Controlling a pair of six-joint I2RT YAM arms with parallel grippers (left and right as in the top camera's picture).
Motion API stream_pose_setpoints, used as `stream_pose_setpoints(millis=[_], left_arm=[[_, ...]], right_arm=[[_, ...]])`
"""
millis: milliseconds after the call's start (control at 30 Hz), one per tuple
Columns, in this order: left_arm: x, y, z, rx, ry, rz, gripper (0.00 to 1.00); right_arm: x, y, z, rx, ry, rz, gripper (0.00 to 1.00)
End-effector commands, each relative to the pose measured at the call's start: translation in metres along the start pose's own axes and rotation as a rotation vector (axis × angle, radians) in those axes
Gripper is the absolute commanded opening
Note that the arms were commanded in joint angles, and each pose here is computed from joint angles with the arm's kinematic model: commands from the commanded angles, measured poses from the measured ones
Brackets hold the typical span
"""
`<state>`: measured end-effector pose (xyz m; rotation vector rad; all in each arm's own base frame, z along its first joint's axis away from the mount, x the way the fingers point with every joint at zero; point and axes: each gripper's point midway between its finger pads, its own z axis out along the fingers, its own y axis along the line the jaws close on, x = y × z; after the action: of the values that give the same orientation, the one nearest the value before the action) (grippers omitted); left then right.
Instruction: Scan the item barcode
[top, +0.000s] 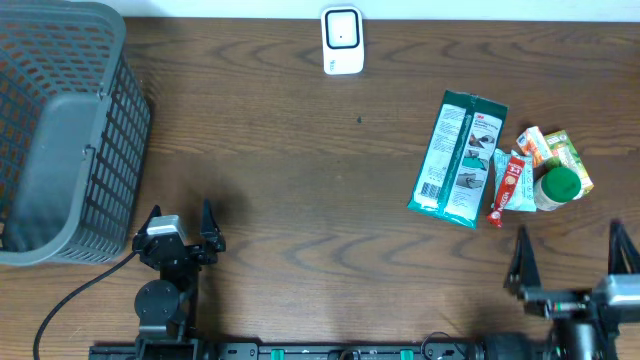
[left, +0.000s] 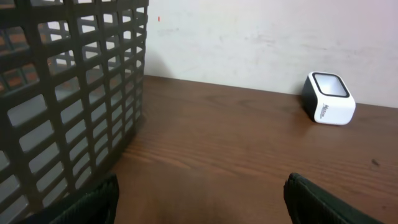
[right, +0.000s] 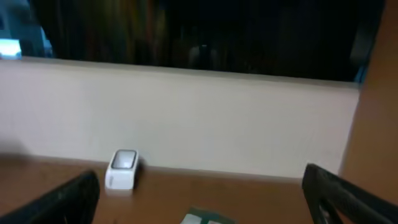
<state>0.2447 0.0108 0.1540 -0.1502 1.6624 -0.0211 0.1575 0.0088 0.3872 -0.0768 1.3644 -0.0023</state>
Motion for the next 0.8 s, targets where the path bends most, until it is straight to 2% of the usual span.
stream_pose_setpoints(millis=[0,133,300,633,767], left_arm=[[0.016,0.003,0.0,-0.014,0.052,0.019,0.85],[0.016,0.003,0.0,-0.014,0.052,0.02,0.85],[0.016,0.003,0.0,-0.014,0.052,0.019,0.86],[0.016,0.003,0.0,-0.014,0.052,0.02,0.85],[0.016,0.003,0.0,-0.014,0.052,0.02,0.85]], right_arm=[[-0.002,0.011,0.006,-0.059,-0.149,0.033,0.99],[-0.003,0.016,0.01,-0.082,-0.31,0.023,0.99],[0.017,0.02,0.019,-0.096,-0.399,0.016,0.99],[0.126,0.026,0.044,-0.107,-0.199,0.05,0.99],[0.157,0.028,0.048,-0.108,-0.075,0.063,0.99]])
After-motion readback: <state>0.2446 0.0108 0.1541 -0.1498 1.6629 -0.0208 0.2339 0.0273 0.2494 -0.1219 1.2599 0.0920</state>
